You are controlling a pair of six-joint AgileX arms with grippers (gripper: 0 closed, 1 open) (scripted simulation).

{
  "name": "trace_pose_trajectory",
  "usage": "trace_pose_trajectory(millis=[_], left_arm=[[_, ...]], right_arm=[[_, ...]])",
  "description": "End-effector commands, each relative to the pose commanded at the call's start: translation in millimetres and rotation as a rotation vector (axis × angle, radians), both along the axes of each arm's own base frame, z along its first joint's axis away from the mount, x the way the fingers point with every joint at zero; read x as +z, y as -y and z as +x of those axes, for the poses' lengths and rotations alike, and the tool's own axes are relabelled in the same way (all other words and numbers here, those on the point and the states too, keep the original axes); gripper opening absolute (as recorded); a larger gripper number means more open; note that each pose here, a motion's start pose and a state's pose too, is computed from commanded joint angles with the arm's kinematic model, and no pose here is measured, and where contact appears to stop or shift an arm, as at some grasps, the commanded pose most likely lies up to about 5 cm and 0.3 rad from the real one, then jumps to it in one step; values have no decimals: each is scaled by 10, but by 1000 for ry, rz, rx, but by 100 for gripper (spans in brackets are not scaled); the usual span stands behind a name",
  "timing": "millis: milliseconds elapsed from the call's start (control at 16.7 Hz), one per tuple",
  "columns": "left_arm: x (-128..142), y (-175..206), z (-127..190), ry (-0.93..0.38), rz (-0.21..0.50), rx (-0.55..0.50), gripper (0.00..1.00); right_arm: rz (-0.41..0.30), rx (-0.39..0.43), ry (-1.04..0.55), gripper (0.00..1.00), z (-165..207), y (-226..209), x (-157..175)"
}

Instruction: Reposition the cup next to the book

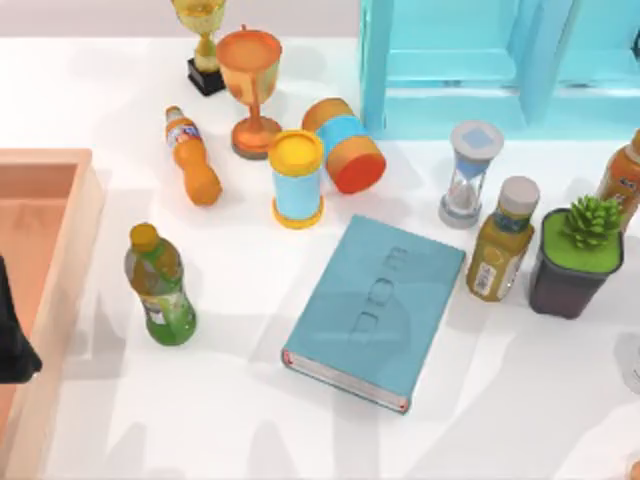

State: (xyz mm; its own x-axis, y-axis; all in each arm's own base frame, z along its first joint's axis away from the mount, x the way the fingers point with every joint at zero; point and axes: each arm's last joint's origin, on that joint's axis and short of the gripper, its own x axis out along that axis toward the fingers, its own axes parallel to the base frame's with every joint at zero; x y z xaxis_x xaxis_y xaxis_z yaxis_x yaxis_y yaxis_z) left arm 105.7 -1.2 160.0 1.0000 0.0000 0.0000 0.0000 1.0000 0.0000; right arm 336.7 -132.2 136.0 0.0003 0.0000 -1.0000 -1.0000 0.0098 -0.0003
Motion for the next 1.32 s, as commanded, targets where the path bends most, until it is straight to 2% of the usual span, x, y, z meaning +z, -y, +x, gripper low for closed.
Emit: trace_pose_trajectory(millis=[540,960,1320], left_arm=[[0,0,0,0,0,0,100],[0,0,0,0,0,0,100],[0,0,0,0,0,0,100]], right_arm=[[-1,2,3,0,6,-3,19],[1,1,-1,0,3,-3,484],[-3,-5,1,0,12,-16,505]])
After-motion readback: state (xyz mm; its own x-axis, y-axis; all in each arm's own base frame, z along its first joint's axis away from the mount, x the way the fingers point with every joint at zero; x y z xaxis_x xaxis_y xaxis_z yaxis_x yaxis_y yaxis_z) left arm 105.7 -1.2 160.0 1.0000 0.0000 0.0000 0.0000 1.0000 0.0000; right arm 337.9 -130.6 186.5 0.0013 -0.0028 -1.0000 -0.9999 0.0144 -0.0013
